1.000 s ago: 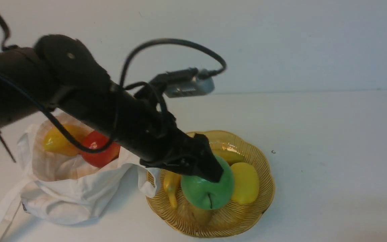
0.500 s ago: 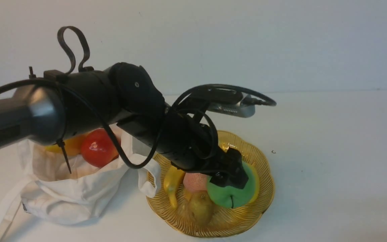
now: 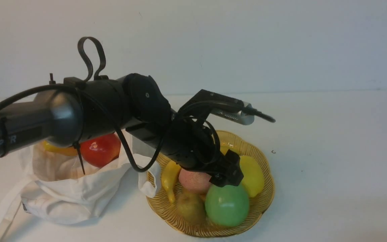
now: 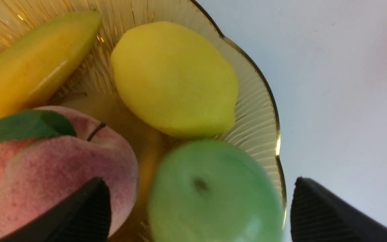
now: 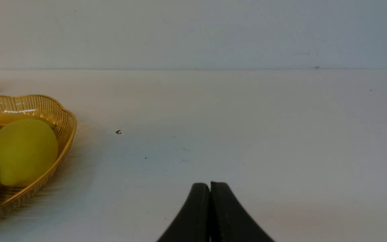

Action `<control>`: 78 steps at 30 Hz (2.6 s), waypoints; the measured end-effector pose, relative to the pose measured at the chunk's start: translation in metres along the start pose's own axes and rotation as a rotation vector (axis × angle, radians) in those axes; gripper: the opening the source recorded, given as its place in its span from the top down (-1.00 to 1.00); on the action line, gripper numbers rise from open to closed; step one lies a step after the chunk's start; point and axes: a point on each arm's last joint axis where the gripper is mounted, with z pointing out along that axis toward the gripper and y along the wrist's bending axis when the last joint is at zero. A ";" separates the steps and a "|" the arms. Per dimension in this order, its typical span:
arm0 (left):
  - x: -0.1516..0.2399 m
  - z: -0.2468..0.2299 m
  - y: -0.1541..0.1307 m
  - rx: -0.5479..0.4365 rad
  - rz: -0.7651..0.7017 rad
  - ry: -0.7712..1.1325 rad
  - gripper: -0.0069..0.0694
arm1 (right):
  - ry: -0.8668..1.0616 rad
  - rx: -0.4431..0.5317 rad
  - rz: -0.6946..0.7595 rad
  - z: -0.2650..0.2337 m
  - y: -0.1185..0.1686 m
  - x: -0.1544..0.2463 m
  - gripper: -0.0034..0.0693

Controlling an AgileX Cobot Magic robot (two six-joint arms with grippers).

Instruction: Take the fruit out of the cloth bag on the white table and place them on a plate.

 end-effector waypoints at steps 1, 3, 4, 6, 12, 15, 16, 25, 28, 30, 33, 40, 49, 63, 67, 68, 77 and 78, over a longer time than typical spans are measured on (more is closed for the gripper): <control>0.000 0.000 0.000 0.000 0.000 0.000 -0.96 | 0.000 0.000 0.000 0.000 0.000 0.000 0.94; 0.000 0.000 0.000 -0.001 0.001 0.000 -0.96 | 0.000 0.000 0.000 0.000 0.000 0.000 0.94; 0.000 0.000 0.000 -0.001 0.001 0.000 -0.96 | 0.000 0.000 0.000 0.000 0.000 0.000 0.94; 0.000 0.000 0.000 -0.001 0.001 0.000 -0.96 | 0.000 0.000 0.000 0.000 0.000 0.000 0.94; -0.005 -0.013 -0.005 0.013 0.016 0.000 -0.87 | 0.000 0.000 0.000 0.000 0.000 0.000 0.94; -0.019 -0.040 -0.014 0.030 0.038 -0.031 -0.62 | 0.000 0.000 0.000 0.000 0.000 0.000 0.94; -0.025 -0.052 -0.016 0.034 0.038 -0.046 -0.52 | 0.000 0.000 0.000 0.000 0.000 0.000 0.94; -0.012 -0.184 -0.022 -0.140 0.070 -0.021 0.78 | 0.000 0.000 0.000 0.000 0.000 0.000 0.94; 0.011 -0.215 -0.030 -0.227 0.057 -0.059 0.83 | 0.000 0.000 0.006 0.000 0.000 0.000 0.94; 0.027 -0.228 -0.036 -0.254 0.054 -0.087 0.84 | 0.000 0.000 0.006 0.000 0.000 0.000 0.94; 0.065 -0.240 -0.047 -0.281 0.061 -0.189 0.84 | 0.000 0.000 0.006 0.000 0.000 0.000 0.94; 0.161 -0.219 -0.049 -0.324 0.042 -0.577 0.84 | 0.000 0.000 0.006 0.000 0.000 0.000 0.94; 0.219 -0.189 -0.041 -0.319 -0.034 -0.818 0.84 | 0.000 0.000 0.006 0.000 0.000 0.000 0.94; 0.242 -0.160 -0.032 -0.318 -0.056 -0.720 0.84 | 0.000 0.000 0.006 0.000 0.000 0.000 0.94; 0.243 -0.159 -0.032 -0.325 -0.046 -0.719 0.84 | 0.000 0.000 0.006 0.000 0.000 0.000 0.94; 0.244 -0.159 -0.031 -0.334 -0.035 -0.716 0.84 | 0.000 0.000 0.006 0.000 0.000 0.000 0.94; 0.282 -0.151 -0.011 -0.595 -0.139 -0.790 0.84 | 0.000 0.000 0.006 0.000 0.000 0.000 0.94; 0.287 -0.147 -0.008 -0.624 -0.165 -0.793 0.84 | 0.000 0.000 0.006 0.000 0.000 0.000 0.94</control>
